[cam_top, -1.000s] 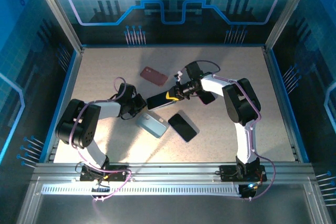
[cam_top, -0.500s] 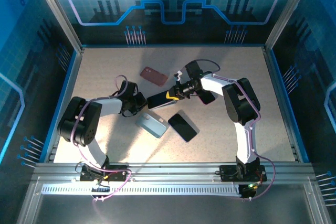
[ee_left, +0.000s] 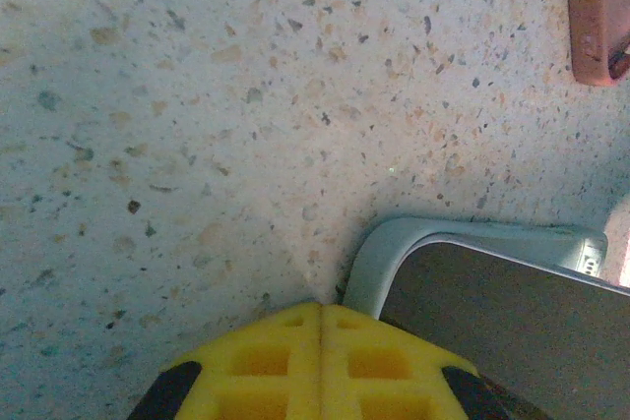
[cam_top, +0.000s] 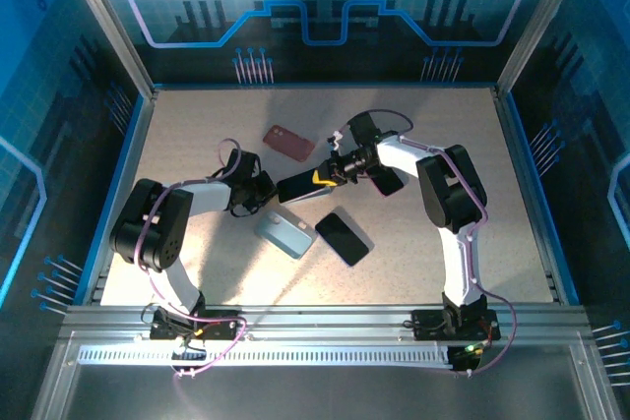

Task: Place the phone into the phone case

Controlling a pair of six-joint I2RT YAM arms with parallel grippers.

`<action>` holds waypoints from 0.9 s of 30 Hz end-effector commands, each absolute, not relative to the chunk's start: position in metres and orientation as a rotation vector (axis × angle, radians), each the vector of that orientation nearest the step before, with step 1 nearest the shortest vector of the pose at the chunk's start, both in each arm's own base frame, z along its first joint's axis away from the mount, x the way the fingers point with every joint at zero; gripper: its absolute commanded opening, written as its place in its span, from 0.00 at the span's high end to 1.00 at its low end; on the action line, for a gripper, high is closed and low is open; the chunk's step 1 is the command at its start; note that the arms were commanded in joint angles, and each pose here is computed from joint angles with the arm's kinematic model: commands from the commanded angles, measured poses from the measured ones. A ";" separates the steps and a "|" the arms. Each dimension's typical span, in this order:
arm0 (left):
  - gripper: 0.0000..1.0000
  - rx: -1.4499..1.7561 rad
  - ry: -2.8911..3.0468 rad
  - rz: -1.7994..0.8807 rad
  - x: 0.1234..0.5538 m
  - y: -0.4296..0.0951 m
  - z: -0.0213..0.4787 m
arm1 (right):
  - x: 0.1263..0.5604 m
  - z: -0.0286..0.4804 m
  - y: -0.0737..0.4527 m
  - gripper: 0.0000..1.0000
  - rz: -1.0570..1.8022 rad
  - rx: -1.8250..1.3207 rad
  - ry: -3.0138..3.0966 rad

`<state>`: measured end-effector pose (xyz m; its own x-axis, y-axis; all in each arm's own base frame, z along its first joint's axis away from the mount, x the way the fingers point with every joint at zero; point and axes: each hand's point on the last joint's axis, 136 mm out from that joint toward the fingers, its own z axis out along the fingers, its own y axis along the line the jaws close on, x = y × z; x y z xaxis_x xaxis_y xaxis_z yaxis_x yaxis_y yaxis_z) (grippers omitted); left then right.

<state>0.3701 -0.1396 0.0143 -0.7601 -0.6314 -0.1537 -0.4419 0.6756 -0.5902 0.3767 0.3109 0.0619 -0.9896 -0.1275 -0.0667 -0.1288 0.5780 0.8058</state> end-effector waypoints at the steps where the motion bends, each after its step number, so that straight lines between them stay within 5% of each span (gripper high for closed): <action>1: 1.00 -0.779 2.456 -0.757 0.394 -0.145 0.020 | 0.362 0.017 0.287 1.00 1.224 -0.129 2.989; 27: 1.00 -0.820 2.425 -0.758 0.395 -0.139 0.029 | 0.367 0.001 0.274 0.98 1.128 -0.108 3.045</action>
<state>0.3882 -0.1358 0.0239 -0.7196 -0.6516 -0.2401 -0.4121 0.6790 -0.6076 0.3805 0.3052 0.0558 -0.9885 -0.1427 -0.0501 -0.1260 0.5938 0.7947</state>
